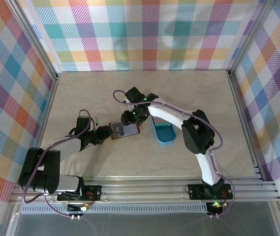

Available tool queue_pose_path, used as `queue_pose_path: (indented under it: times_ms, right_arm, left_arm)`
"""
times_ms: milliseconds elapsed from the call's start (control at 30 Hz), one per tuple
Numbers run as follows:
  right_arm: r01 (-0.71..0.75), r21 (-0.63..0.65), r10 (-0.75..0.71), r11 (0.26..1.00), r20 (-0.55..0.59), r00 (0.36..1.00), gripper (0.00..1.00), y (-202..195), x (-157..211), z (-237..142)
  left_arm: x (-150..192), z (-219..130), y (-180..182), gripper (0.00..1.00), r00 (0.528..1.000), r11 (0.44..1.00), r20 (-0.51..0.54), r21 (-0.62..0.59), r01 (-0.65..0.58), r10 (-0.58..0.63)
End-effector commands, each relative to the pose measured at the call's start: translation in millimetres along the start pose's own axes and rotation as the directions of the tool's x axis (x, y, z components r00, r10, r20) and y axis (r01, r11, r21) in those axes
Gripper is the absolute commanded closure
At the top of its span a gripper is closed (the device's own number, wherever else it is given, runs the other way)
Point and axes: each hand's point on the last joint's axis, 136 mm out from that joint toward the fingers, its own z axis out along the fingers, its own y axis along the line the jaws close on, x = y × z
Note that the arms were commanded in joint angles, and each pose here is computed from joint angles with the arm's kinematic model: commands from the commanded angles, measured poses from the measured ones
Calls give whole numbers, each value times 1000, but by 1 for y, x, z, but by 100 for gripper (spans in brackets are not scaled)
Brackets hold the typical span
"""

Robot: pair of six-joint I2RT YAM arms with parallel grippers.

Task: Put the credit cards into the card holder

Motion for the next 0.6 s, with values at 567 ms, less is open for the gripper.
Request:
queue_pose_path:
  times_ms: [567]
  right_arm:
    - [90,-51,-80,995,170,982,49,-6,-24,-62]
  left_arm:
    - [-14,2,-9,56,994,994,9,23,-107,107]
